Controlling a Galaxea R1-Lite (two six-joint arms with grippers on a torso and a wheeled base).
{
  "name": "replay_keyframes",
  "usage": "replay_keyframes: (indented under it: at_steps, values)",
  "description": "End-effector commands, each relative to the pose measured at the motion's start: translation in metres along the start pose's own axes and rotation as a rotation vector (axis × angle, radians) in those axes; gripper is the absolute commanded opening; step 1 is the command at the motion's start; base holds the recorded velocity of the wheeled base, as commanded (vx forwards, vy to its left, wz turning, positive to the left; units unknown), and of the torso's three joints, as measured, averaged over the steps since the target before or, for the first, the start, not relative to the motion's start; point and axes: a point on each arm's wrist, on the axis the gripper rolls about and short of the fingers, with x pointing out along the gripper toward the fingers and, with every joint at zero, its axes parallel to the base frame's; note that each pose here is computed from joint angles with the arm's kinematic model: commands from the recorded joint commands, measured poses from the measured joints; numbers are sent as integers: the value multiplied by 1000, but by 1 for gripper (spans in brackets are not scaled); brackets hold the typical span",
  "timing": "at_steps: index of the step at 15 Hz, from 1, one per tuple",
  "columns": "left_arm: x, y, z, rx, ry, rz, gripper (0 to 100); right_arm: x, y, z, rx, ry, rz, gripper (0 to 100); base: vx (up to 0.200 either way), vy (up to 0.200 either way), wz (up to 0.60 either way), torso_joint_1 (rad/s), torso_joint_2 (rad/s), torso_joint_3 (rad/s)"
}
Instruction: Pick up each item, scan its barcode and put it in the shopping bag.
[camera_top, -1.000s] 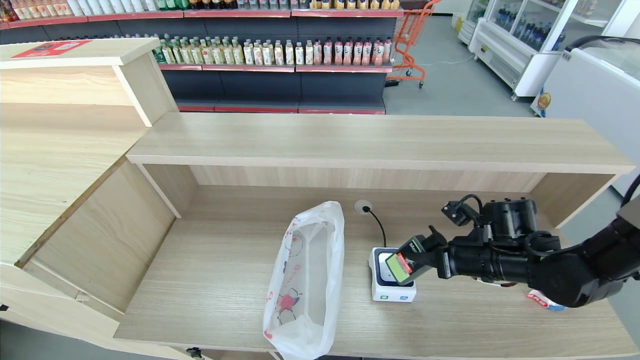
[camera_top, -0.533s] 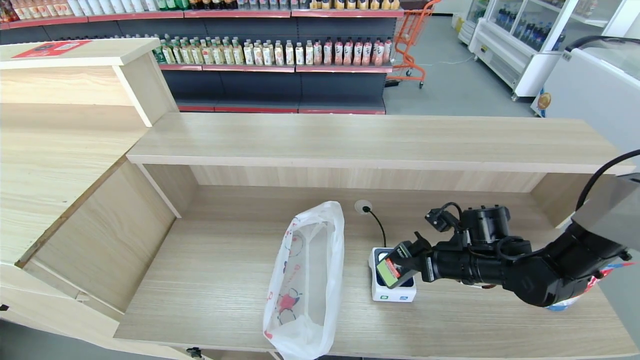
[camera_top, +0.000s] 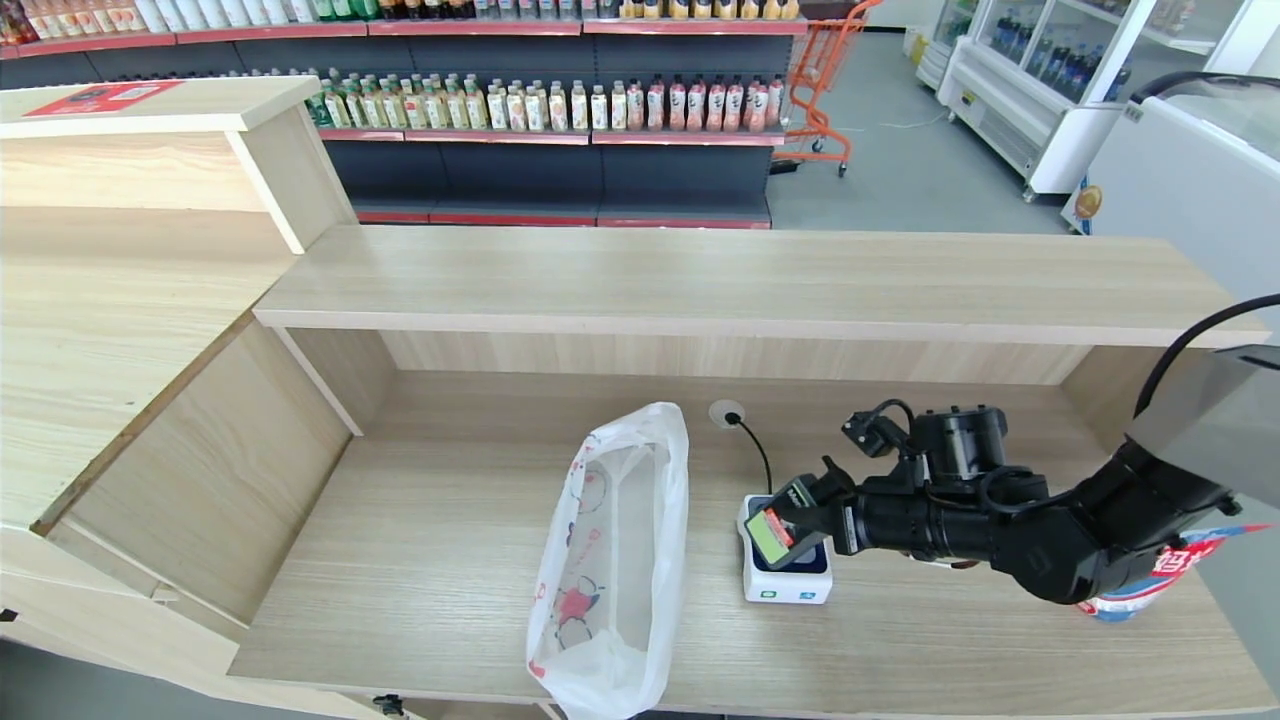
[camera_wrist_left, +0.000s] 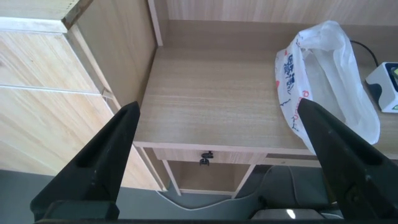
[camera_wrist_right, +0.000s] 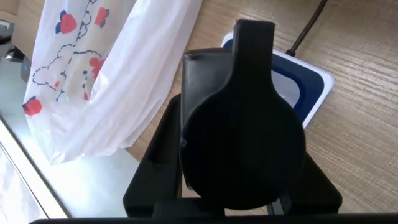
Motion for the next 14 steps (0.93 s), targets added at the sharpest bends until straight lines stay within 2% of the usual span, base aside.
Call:
replay_keyframes:
  at_steps: [1,2,3,5,6,7,9,14]
  values:
    - [0,0,0,0,0,0,100,-5,3,0,41,-2,0,0,0,0,0,0,0,0]
    - [0,0,0,0,0,0,100,-12,5,6,63,-24,-1,0,0,0,0,0,0,0]
    - [0,0,0,0,0,-1,100,-30,13,26,107,-99,3,0,0,0,0,0,0,0]
    - [0,0,0,0,0,0,100,-63,19,51,91,-205,-12,0,0,0,0,0,0,0]
    - [0,0,0,-2,0,-1,100,-96,28,64,54,-283,-29,0,0,0,0,0,0,0]
    - [0,0,0,-2,0,0,100,-106,31,66,43,-297,-35,0,0,0,0,0,0,0]
    - [0,0,0,-2,0,-1,100,-138,36,58,-29,-265,-82,0,0,0,0,0,0,0]
    - [0,0,0,-5,0,-1,100,-133,32,65,85,-199,-42,0,0,200,0,8,4,1]
